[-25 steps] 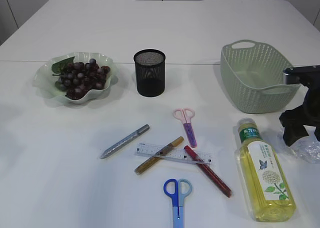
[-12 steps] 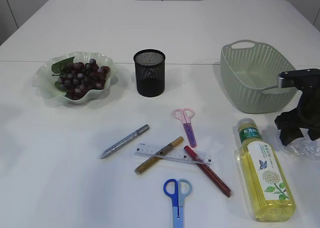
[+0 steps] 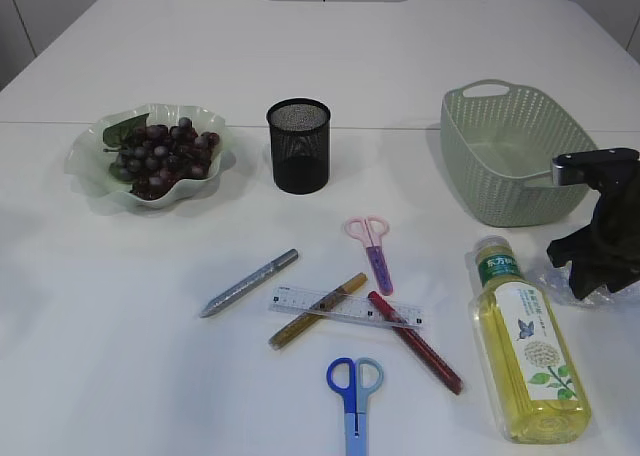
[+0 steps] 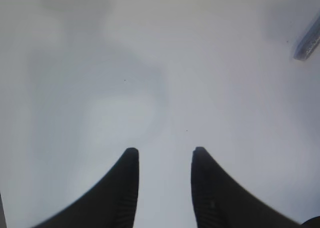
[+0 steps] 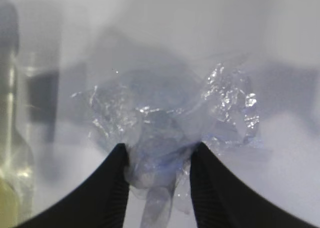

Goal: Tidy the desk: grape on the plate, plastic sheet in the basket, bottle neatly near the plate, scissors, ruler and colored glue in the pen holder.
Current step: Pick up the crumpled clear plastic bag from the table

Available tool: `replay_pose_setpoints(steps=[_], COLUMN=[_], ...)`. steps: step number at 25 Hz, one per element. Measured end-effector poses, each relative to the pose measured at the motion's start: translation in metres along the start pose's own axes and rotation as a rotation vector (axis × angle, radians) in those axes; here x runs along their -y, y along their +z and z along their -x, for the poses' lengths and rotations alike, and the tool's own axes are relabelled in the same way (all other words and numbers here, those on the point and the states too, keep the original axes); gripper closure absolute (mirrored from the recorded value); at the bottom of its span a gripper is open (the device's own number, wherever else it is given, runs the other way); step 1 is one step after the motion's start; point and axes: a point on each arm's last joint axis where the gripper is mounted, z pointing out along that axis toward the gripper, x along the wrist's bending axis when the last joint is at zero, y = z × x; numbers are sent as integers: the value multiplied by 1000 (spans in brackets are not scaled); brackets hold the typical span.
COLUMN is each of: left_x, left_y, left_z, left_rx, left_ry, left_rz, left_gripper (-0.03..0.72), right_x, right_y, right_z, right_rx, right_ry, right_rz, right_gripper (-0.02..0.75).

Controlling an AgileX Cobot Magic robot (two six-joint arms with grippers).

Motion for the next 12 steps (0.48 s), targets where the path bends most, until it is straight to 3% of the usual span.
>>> replay_pose_setpoints(steps=[12], left_x=[0], left_y=[0], left_z=[0], left_rx=[0], left_ry=[0], left_rz=[0], left_gripper=[442], right_x=[0], right_y=[-1], right_z=[0], right_rx=[0], right_ry=[4], right_rz=[-10], right_gripper=[696])
